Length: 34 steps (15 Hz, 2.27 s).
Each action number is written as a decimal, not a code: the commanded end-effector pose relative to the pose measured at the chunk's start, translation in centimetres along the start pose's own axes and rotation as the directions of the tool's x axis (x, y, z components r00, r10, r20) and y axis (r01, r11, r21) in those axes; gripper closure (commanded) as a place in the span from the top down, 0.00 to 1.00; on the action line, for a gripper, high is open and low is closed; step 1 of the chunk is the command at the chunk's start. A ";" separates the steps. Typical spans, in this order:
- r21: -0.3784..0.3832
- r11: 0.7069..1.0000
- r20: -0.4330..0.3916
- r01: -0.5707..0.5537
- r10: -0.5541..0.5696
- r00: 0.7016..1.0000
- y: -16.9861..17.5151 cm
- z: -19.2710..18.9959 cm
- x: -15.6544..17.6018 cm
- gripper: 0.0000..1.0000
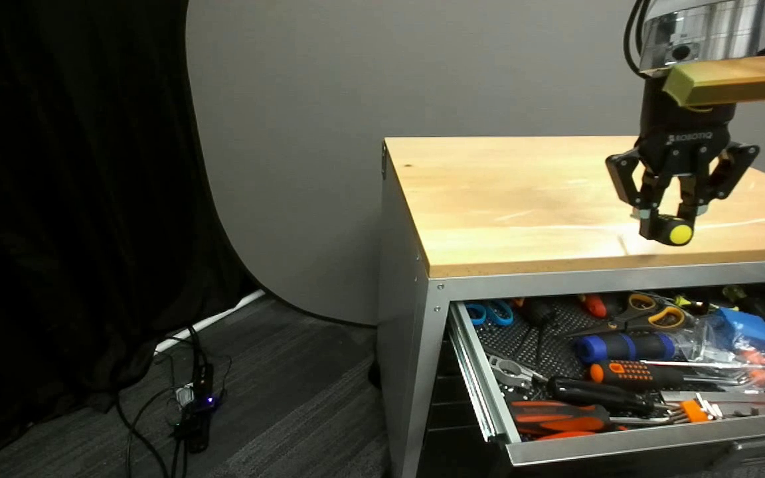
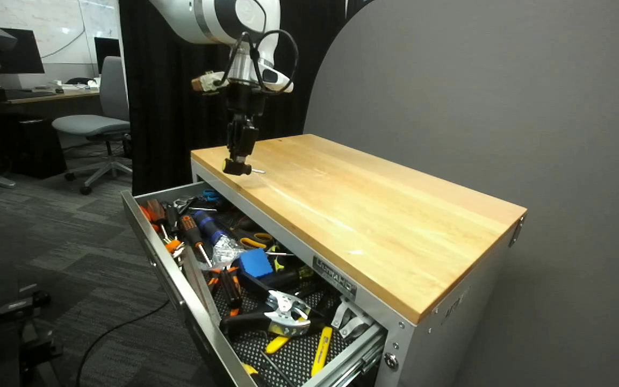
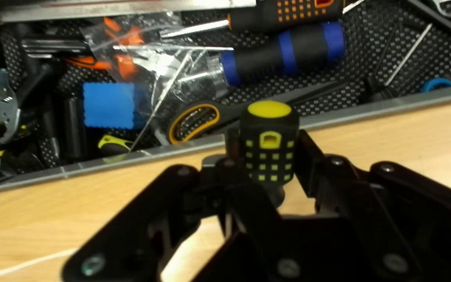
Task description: Put the screwdriver in the open drawer then close the open drawer
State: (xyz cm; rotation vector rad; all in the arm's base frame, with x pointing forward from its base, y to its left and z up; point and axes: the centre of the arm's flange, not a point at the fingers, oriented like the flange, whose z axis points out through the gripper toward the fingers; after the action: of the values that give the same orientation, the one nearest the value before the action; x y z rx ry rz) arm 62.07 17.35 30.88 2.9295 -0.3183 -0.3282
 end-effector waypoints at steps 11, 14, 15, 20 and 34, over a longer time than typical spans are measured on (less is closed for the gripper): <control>0.003 1.000 0.171 -0.026 0.025 0.985 5.0 3.9 -8.3 0.13; 0.015 0.998 0.159 -0.054 0.051 0.986 4.5 4.1 -7.8 0.30; 0.015 0.998 0.157 -0.062 0.059 0.986 4.4 4.1 -7.7 0.61; 0.015 0.996 0.149 -0.085 0.081 0.986 4.6 3.8 -7.8 0.89; -0.038 0.993 0.576 0.109 -0.068 0.815 13.2 12.2 -12.0 1.00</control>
State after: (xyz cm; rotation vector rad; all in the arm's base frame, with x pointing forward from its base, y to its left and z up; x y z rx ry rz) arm 47.09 5.52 25.89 2.7380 -0.2984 -1.1665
